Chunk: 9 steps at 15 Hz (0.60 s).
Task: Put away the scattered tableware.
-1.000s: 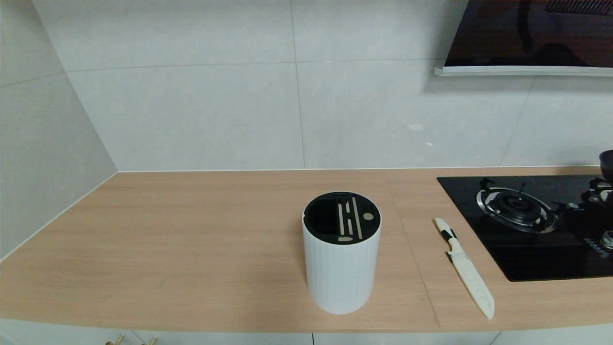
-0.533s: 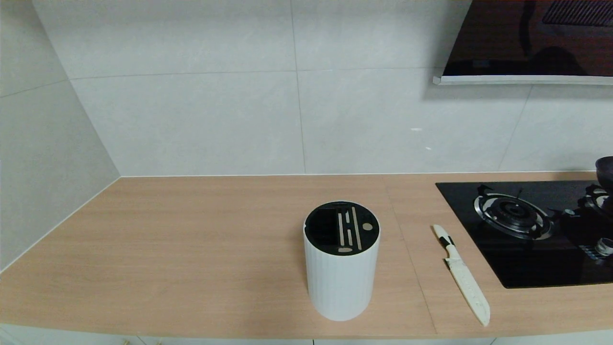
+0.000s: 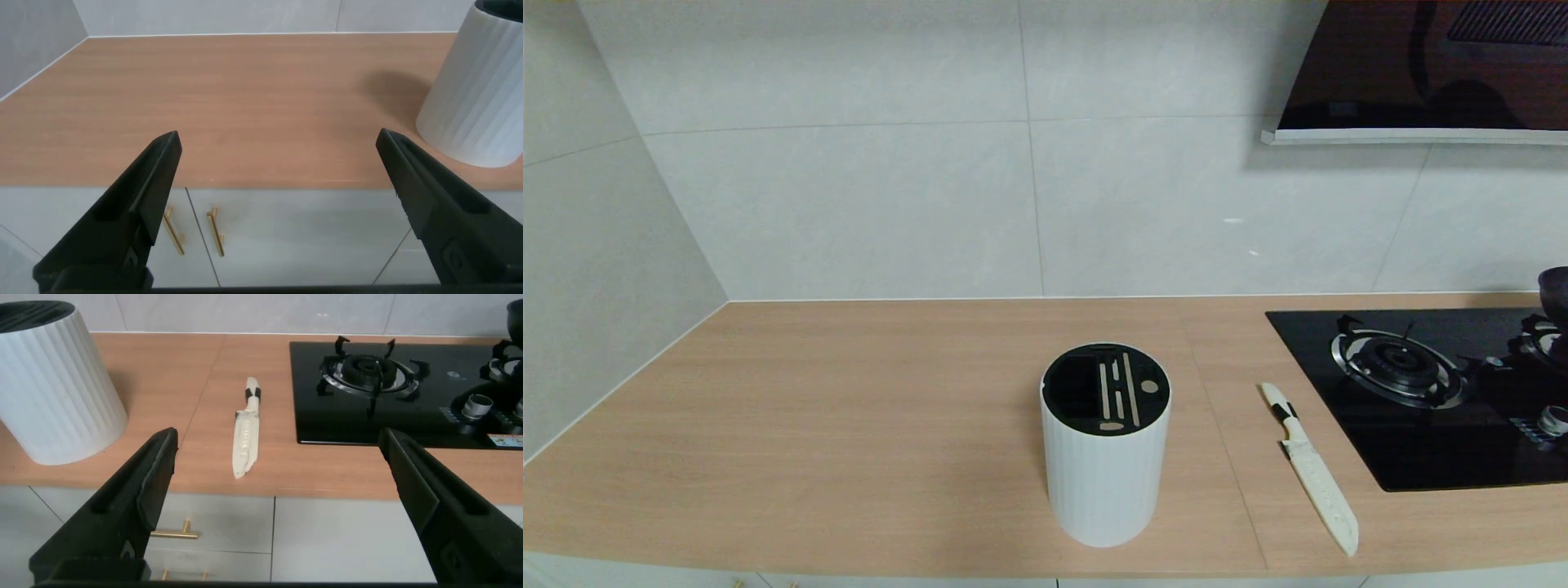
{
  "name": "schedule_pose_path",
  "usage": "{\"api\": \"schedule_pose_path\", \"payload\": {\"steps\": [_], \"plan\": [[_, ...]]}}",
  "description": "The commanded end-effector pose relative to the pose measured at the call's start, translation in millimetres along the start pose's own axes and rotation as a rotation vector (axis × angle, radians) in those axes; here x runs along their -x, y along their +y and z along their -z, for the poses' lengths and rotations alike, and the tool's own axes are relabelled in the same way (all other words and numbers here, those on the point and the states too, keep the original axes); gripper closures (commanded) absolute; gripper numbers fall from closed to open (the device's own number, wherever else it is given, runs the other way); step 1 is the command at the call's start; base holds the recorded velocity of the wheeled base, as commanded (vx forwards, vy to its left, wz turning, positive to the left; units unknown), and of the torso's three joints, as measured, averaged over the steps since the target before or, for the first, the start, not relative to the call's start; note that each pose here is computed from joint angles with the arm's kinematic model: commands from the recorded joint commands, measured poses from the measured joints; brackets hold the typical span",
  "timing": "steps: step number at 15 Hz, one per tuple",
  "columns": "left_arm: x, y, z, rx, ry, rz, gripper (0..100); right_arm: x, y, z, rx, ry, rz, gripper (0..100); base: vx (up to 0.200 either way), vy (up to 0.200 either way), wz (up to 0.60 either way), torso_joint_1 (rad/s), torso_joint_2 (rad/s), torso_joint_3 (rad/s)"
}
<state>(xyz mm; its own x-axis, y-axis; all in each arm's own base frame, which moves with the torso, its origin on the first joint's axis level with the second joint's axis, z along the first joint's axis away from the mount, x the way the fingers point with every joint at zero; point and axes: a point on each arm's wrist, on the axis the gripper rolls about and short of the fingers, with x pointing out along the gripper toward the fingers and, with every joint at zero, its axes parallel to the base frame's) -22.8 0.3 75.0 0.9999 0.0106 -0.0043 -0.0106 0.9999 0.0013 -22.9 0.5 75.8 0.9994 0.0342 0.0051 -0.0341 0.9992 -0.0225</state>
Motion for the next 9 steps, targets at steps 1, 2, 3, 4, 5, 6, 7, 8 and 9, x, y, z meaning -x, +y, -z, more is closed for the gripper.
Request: {"api": "schedule_pose_path", "payload": {"steps": [1,2,3,4,5,6,7,8,9], "plan": [[0,0.0,0.0,0.0,0.0,0.0,0,0,0,-1,0.005,-0.007,0.001,0,0.0,0.0,0.0,0.0,0.0,0.0],[0,0.0,0.0,0.0,0.0,-0.002,0,4,0,-14,0.001,-0.056,-0.003,0,0.0,0.0,0.0,0.0,0.0,0.0],[0,0.0,0.0,0.0,0.0,-0.002,0,7,0,-30,-0.01,-0.092,-0.015,0,0.0,0.0,0.0,0.0,0.0,0.0],[0,0.0,0.0,0.0,0.0,-0.002,0,5,0,-36,-0.012,-0.072,-0.032,0,0.0,0.0,0.0,0.0,0.0,0.0],[0,0.0,0.0,0.0,0.0,-0.002,0,0,-1,-40,-0.012,-0.029,-0.05,0,0.0,0.0,0.0,0.0,0.0,0.0],[0,0.0,0.0,0.0,0.0,-0.002,0,-9,0,-48,-0.015,0.033,-0.095,0,0.0,0.0,0.0,0.0,0.0,0.0],[0,0.0,0.0,0.0,0.0,0.001,0,-18,0,-54,-0.02,0.094,-0.127,0,0.0,0.0,0.0,0.0,0.0,0.0],[0,0.0,0.0,0.0,0.0,0.0,0,-30,0,-60,-0.023,0.168,-0.148,0,0.0,0.0,0.0,0.0,0.0,0.0],[0,0.0,0.0,0.0,0.0,-0.002,0,-43,1,-66,-0.026,0.243,-0.164,0,0.0,0.0,0.0,0.0,0.0,0.0]]}}
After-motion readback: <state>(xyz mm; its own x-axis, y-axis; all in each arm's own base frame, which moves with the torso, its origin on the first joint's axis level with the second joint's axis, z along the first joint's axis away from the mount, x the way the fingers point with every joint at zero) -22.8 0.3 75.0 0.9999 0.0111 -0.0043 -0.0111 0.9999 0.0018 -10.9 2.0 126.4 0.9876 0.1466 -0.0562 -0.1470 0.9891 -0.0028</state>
